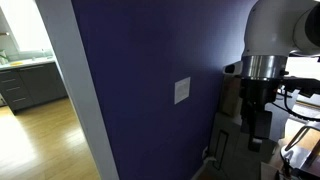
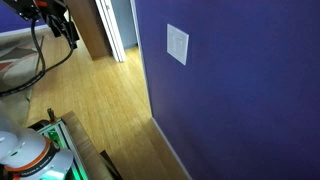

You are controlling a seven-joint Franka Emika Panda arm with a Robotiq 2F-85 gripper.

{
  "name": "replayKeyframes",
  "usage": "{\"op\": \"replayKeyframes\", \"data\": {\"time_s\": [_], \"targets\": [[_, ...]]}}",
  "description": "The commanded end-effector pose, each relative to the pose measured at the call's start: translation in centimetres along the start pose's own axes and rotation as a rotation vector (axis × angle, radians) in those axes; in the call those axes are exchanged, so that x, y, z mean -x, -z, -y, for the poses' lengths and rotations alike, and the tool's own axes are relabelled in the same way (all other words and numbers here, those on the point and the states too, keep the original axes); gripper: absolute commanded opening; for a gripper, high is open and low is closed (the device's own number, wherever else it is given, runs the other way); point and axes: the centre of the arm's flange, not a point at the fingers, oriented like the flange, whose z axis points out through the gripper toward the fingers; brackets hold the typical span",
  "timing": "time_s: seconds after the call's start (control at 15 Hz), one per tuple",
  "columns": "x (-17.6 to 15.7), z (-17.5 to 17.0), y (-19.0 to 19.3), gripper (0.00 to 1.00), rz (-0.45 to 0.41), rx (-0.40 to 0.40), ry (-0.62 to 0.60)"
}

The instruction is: Press the left lights switch on the wall

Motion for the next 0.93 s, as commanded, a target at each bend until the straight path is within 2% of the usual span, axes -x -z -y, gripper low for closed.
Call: {"op": "replayKeyframes", "data": {"time_s": [0.0,0.6,0.87], "targets": [[0.0,0.0,0.0,1.00,0.000,0.000,0.000],[0.0,0.0,0.1,1.00,-0.001,0.000,0.000],[-2.2,-3.2,-1.2,1.00,0.010,0.180,-0.140]]}}
